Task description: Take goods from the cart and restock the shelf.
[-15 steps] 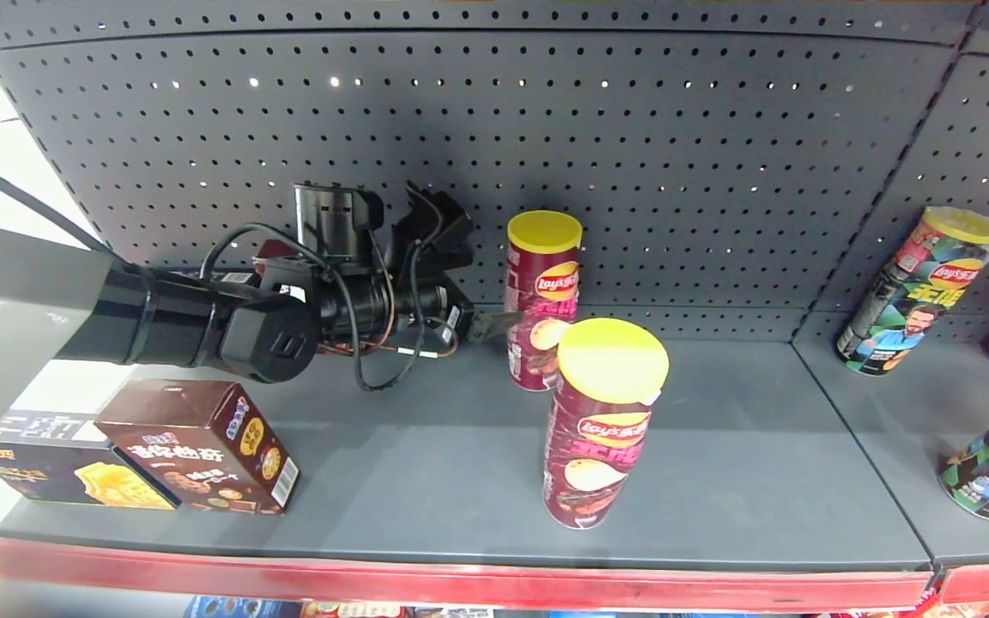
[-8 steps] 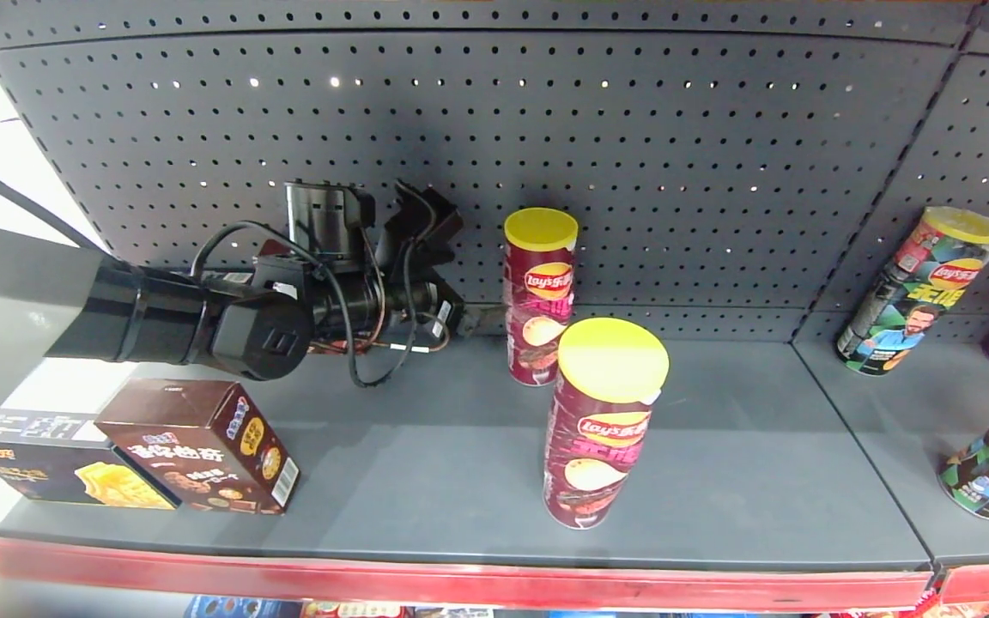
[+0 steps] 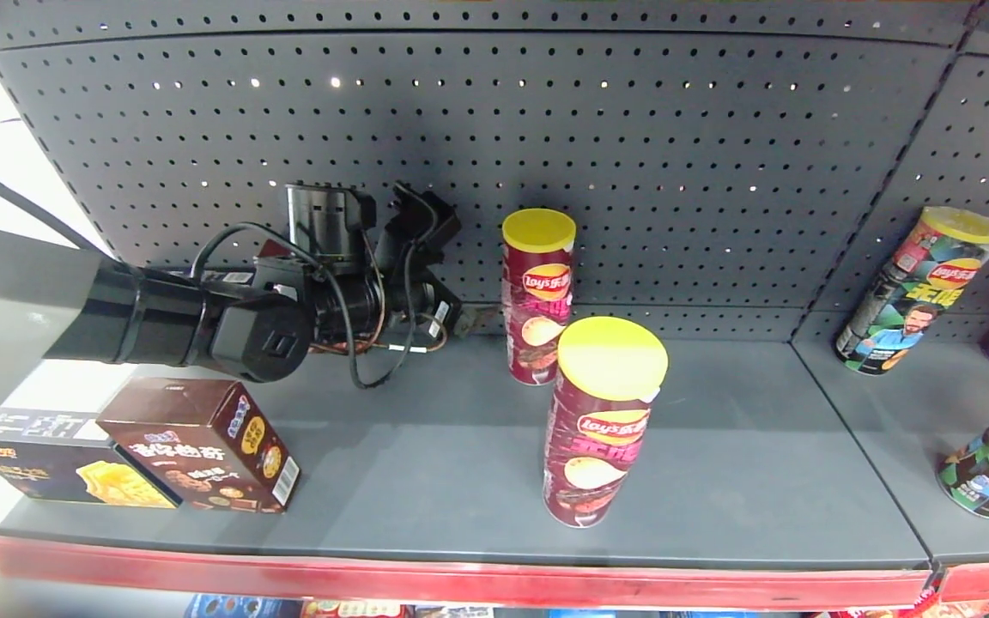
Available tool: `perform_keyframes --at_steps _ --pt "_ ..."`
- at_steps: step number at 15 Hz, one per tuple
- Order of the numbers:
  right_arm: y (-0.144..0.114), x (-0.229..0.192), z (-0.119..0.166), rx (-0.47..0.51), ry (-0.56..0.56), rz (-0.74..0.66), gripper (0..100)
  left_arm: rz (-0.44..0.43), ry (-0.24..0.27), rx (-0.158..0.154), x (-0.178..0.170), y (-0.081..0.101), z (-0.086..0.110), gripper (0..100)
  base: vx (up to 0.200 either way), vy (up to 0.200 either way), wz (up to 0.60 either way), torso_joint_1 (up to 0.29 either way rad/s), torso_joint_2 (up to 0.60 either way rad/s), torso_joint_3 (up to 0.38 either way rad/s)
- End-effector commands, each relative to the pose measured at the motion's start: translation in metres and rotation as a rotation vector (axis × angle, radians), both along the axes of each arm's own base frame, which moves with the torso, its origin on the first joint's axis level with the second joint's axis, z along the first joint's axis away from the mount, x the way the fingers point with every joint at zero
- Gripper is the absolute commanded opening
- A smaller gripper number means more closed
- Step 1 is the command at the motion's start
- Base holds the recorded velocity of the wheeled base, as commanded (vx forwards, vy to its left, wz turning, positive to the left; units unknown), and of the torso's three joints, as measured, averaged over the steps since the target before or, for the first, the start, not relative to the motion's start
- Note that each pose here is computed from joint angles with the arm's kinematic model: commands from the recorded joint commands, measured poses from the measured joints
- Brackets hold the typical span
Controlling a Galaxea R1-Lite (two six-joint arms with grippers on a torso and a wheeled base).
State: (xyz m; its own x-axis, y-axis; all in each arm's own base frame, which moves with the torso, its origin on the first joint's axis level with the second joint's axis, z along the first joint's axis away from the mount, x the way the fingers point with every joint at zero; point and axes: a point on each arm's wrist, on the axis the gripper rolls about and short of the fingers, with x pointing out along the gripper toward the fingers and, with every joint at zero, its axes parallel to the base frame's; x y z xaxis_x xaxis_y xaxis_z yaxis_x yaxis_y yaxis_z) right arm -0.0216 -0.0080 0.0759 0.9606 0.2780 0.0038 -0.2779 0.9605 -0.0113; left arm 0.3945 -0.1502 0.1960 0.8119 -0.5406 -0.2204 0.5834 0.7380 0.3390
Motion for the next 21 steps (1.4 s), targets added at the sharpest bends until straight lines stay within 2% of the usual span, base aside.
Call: perform_keyframes --at_steps 1,5,13,19,21 --pt "0.000 0.000 0.000 -0.001 0.002 0.001 100 -0.009 -0.009 0.009 -0.001 -0.002 0.000 100 0.000 0.000 0.00 0.000 0.00 0.000" --pt "0.000 0.000 0.000 -0.001 0.002 0.001 100 -0.021 -0.025 0.016 -0.002 -0.006 0.002 100 0.000 0.000 0.00 0.000 0.00 0.000" --pt "0.000 0.000 0.000 -0.001 0.001 0.001 100 -0.046 -0.017 0.020 -0.005 -0.017 -0.002 100 0.000 0.000 0.00 0.000 0.00 0.000" --pt "0.000 0.000 0.000 -0.001 0.001 0.001 100 -0.018 0.017 0.034 -0.006 -0.005 -0.012 100 0.000 0.000 0.00 0.000 0.00 0.000" --pt "0.000 0.000 0.000 -0.001 0.001 0.001 100 0.027 0.013 0.060 -0.006 -0.004 -0.015 100 0.000 0.000 0.00 0.000 0.00 0.000"
